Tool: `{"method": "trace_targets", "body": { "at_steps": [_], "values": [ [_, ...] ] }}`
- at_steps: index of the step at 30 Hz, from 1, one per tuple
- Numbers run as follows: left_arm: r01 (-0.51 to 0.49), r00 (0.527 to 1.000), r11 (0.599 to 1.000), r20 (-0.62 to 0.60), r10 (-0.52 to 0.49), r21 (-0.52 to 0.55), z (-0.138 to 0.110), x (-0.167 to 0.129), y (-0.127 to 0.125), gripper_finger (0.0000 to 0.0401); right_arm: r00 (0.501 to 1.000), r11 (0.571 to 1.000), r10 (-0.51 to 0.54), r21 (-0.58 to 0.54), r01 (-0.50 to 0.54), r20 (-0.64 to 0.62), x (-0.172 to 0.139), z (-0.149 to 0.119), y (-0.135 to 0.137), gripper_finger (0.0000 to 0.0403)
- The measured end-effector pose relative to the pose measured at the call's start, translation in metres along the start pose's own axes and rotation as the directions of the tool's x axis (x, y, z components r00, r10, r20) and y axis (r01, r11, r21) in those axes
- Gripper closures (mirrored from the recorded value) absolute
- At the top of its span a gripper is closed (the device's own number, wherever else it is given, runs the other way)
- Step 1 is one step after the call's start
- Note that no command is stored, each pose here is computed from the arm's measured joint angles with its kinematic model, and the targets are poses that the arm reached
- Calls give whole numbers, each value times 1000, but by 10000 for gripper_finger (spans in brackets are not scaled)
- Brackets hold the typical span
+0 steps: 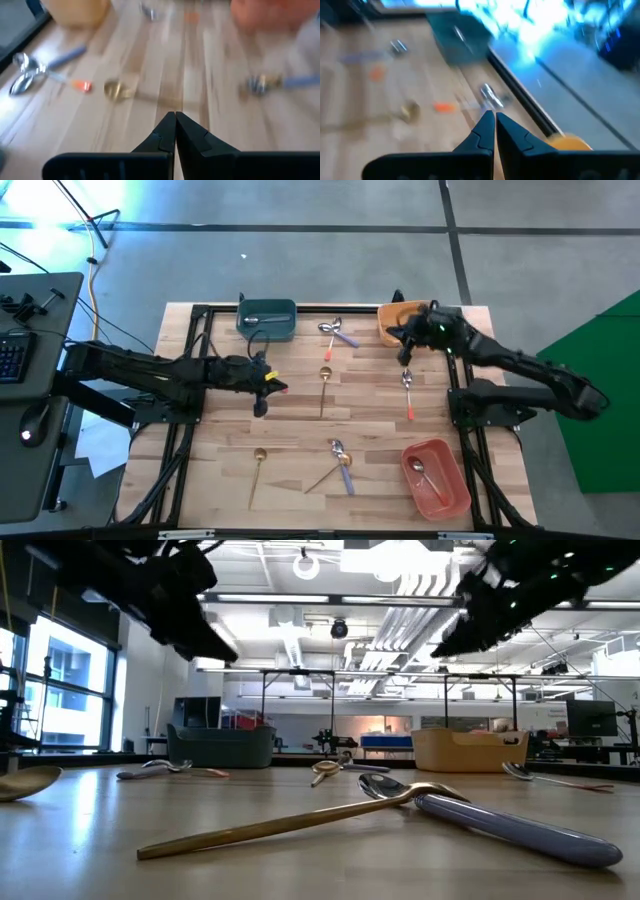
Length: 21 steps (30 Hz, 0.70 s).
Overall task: Sort silverware by color (type)
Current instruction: Put the bottom left orange spoon into the orange bin
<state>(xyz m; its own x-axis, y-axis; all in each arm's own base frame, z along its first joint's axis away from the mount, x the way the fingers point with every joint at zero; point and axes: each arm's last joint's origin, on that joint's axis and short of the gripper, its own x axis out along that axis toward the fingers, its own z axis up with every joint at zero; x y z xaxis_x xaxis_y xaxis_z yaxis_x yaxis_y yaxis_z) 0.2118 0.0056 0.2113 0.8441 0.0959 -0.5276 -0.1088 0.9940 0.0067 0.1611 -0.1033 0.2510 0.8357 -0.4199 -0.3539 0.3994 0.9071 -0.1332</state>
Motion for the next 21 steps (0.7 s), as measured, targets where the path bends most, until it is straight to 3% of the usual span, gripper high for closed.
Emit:
{"method": "trace_targets", "body": {
  "at_steps": [4, 9, 18, 21],
  "values": [
    [-7, 972, 998, -235, 21, 60, 8, -9, 1, 395, 982, 998, 69, -23, -66, 178, -16, 5, 19, 402],
    [-14, 889, 997, -455, 50, 81, 1, -5, 3, 368, 953, 990, 137, -61, -125, 269, -24, 6, 36, 402],
    [-8, 753, 981, -645, 132, 192, -25, 34, 32, 272, 950, 976, 191, -151, -157, 248, -19, 3, 57, 403],
    [-12, 738, 977, -658, 152, 213, -31, 46, 46, 252, 938, 972, 205, -170, -161, 281, -21, 7, 60, 403]
  ]
}}
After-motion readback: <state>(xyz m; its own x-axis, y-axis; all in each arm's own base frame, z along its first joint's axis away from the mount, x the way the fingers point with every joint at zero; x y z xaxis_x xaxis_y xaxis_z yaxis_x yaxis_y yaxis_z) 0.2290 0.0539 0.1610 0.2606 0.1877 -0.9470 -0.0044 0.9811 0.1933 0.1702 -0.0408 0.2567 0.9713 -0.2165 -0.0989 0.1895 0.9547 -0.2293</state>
